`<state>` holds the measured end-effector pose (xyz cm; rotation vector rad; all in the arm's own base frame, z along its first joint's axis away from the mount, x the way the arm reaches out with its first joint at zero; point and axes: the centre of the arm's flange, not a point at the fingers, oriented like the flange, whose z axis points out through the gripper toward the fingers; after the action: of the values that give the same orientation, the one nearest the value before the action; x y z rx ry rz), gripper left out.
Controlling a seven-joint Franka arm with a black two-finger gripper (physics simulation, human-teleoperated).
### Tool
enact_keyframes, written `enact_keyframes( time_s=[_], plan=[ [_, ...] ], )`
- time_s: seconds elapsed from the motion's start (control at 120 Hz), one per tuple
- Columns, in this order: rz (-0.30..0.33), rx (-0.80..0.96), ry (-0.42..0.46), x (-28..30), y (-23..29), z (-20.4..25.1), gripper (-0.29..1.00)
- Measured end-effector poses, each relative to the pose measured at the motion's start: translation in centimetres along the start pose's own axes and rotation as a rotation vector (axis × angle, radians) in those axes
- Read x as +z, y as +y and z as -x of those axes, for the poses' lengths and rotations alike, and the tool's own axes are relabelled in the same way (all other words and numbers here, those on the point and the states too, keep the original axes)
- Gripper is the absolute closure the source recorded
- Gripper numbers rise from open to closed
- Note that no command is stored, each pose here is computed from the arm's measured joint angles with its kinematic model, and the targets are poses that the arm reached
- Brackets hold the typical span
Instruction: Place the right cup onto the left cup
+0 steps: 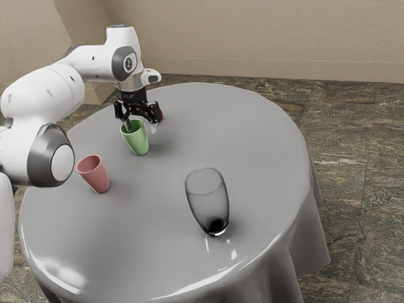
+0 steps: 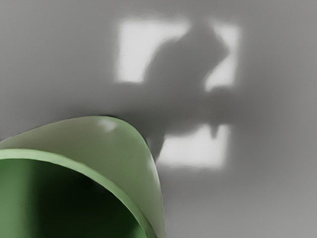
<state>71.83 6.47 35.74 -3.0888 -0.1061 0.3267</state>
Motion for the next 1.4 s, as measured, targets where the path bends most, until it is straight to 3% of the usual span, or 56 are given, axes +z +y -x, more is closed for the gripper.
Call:
enact_keyframes(
  time_s=[0.175,0.75,1.0,1.308,1.4],
  plan=[
    [0.004,-0.001,-0.006,0.6,0.1,-0.2,0.06],
    [-0.004,-0.012,-0.002,0.6,-0.4,-0.2,0.69],
    [-0.007,-0.012,0.021,-1.7,-0.6,1.0,0.76],
    [-0.019,-0.008,0.137,-11.1,-1.0,5.7,0.78],
    [-0.018,-0.006,0.136,-11.8,-1.0,7.1,0.78]
  ],
)
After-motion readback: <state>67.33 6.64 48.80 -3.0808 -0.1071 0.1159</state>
